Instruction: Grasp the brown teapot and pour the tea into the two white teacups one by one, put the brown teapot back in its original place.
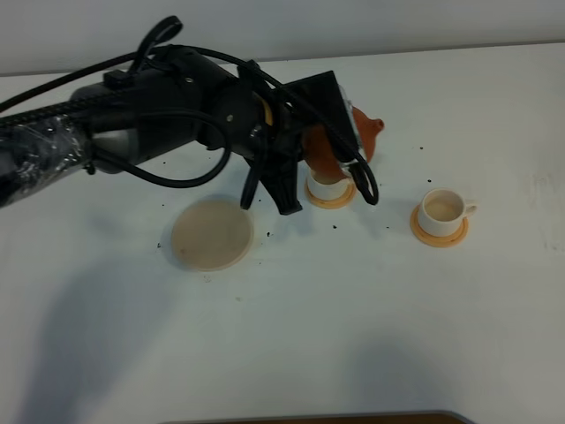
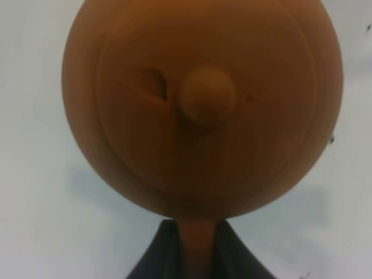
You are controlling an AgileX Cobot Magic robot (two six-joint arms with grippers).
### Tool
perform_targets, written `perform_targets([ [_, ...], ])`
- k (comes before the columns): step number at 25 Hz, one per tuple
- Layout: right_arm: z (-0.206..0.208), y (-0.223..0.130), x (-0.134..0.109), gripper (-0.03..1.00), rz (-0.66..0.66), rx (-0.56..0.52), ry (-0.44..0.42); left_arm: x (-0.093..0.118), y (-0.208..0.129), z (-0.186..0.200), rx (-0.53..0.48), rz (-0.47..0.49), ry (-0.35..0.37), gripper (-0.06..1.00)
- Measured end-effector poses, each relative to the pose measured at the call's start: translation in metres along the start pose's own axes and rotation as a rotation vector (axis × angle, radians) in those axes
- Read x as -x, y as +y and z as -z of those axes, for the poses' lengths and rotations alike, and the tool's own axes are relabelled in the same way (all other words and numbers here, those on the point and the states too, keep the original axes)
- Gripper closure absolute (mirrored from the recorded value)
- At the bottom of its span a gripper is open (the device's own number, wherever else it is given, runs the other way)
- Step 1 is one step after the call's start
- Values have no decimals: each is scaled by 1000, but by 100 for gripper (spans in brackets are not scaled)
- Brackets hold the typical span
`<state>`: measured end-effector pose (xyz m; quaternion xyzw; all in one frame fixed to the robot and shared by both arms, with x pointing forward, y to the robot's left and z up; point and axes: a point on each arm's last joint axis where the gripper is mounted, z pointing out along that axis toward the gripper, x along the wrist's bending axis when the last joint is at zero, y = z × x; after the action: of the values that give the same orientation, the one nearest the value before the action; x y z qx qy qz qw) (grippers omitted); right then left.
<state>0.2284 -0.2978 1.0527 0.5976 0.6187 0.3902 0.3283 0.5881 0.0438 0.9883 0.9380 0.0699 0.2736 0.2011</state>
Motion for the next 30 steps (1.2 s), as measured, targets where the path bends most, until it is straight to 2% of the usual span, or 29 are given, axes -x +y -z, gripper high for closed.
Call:
perform_targets([
  [7, 0, 0, 0, 73, 1, 0, 0, 8, 26, -20, 25, -101, -11, 80],
  [16, 0, 0, 0, 73, 0, 0, 0, 13, 39, -41, 33, -201, -16, 80],
  [23, 0, 0, 0, 73, 0, 0, 0, 15, 42, -58, 7, -292, -2, 80],
  [30, 0, 0, 0, 73, 1, 0, 0, 10, 42, -59, -6, -391, 44, 80],
])
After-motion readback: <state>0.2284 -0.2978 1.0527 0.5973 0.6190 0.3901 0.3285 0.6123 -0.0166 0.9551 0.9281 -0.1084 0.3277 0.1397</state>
